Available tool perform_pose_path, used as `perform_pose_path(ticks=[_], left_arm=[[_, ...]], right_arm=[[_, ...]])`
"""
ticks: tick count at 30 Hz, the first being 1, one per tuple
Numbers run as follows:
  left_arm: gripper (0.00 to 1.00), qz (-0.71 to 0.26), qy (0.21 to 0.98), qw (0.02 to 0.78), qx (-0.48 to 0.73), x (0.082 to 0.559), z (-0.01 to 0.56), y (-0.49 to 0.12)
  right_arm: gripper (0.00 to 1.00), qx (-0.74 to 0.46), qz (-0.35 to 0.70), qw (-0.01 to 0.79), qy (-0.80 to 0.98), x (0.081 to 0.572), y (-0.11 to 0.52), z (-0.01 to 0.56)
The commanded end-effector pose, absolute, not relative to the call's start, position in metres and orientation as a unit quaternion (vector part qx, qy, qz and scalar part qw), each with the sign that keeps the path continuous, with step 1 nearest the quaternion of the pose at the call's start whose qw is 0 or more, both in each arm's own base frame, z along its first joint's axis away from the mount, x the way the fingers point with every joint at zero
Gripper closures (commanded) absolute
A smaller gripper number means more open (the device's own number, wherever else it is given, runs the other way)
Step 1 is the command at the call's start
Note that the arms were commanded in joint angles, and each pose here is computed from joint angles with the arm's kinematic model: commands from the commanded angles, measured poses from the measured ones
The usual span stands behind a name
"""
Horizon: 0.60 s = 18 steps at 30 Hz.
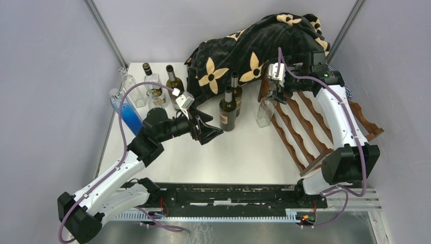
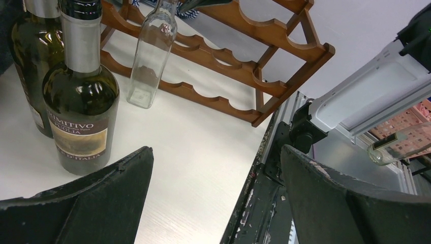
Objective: Put the wine bottle on the wine rack
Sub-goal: Pick up the wine bottle from the center of the board.
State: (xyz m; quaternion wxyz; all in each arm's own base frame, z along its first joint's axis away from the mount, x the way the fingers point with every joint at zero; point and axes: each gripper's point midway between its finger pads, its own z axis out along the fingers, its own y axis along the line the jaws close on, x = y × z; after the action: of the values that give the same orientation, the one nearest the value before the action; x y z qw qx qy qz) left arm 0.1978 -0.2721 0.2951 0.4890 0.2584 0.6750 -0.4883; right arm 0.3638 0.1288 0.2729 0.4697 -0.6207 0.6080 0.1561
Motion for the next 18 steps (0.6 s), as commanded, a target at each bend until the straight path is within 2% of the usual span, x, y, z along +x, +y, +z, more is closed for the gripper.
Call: perform_pose_path(ticks=[1, 4, 7, 13, 16, 18], left_arm=[[0.01, -0.504, 0.646, 0.511, 0.261, 0.191, 0.316, -0.271], [0.01, -0.504, 0.646, 0.509, 0.263, 0.19, 0.314, -0.271], [0.01, -0.504, 0.647, 0.509, 0.263, 0.189, 0.313, -0.27], [0.0, -0.509, 0.641, 0.505, 0.273, 0.185, 0.312, -0.272], [0.0, -0.522, 0.632, 0.497, 0.284, 0.179, 0.309, -0.275], [0.0, -0.533, 0.624, 0.494, 0.288, 0.175, 0.308, -0.278]], right_arm=[[0.26, -0.61, 0.131, 0.466, 0.627, 0.377, 0.123, 0.283], [0.31, -0.606, 0.138, 0.453, 0.639, 0.381, 0.123, 0.278], [0.41, -0.608, 0.148, 0.435, 0.647, 0.38, 0.126, 0.268], [0.49, -0.614, 0.165, 0.417, 0.649, 0.373, 0.133, 0.257], [0.61, -0.615, 0.172, 0.415, 0.649, 0.369, 0.136, 0.258], [0.75, -0.612, 0.178, 0.418, 0.647, 0.366, 0.138, 0.262]])
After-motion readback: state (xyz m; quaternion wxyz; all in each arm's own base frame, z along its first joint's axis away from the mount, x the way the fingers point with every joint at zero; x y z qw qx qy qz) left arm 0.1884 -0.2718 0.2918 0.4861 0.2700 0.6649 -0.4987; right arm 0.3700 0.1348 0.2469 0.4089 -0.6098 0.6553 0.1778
